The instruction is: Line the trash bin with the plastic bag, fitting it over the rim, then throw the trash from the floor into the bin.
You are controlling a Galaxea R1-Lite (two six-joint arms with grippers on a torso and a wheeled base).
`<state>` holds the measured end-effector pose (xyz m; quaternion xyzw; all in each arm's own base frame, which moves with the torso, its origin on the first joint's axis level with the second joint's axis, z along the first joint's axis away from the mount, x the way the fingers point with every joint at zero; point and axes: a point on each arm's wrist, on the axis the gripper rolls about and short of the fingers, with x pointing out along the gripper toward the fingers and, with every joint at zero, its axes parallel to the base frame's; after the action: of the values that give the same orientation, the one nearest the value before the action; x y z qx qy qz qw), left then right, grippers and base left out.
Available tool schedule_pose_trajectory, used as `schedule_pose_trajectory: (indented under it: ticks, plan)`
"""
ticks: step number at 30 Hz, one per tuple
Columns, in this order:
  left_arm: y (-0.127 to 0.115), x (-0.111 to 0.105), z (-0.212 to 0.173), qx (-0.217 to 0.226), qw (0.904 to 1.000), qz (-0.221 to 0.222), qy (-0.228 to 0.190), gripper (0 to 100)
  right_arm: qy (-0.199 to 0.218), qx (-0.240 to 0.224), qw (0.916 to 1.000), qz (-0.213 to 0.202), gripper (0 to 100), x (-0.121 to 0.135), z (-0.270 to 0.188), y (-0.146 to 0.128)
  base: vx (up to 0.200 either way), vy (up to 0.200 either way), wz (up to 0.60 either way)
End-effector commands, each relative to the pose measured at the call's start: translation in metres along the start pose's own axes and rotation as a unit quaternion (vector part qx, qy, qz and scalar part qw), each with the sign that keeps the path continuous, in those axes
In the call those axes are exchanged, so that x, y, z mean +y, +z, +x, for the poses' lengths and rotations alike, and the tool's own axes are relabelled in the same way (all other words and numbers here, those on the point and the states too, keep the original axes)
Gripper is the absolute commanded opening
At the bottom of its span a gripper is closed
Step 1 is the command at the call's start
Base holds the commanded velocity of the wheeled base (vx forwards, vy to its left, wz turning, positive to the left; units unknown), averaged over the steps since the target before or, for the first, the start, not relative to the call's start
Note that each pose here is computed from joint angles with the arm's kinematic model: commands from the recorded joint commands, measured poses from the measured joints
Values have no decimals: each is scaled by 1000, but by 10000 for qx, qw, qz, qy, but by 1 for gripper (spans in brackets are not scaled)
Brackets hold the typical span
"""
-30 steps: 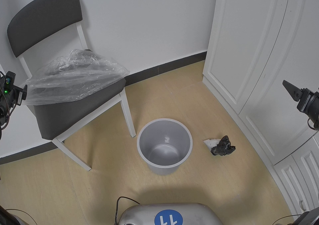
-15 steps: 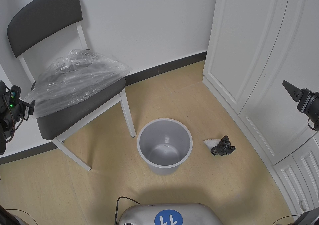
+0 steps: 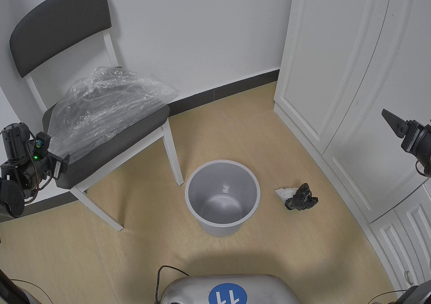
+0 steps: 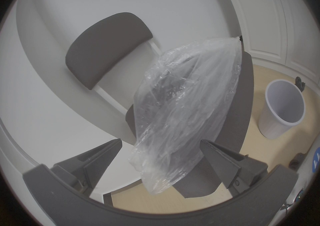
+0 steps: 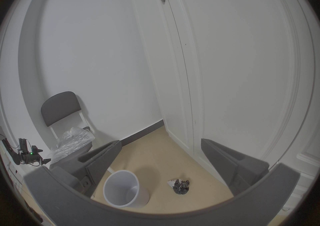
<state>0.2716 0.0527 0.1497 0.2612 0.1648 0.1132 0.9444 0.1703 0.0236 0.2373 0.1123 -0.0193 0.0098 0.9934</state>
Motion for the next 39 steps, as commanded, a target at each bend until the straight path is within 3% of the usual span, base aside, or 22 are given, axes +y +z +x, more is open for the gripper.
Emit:
schedule_pose_trajectory:
  ticks: [1, 12, 29, 32, 39]
  plan:
    - [-7, -9, 10, 158, 9997, 50, -152, 100, 2, -9, 10000, 2, 100, 0, 0, 0, 0, 0, 0]
    - [4, -3, 25, -235, 9996, -61, 120, 100, -4, -18, 10000, 11, 100, 0, 0, 1, 0, 0, 0]
    - [22, 11, 14, -565, 9977, -290, 216, 100, 5, -24, 10000, 12, 100, 0, -1, 1, 0, 0, 0]
    - [27, 18, 4, -523, 9982, -282, 31, 100, 7, -31, 10000, 5, 100, 0, -1, 1, 0, 0, 0]
    - [33, 28, 11, -357, 9982, -477, 49, 100, 9, -39, 10000, 6, 100, 0, -1, 2, 0, 0, 0]
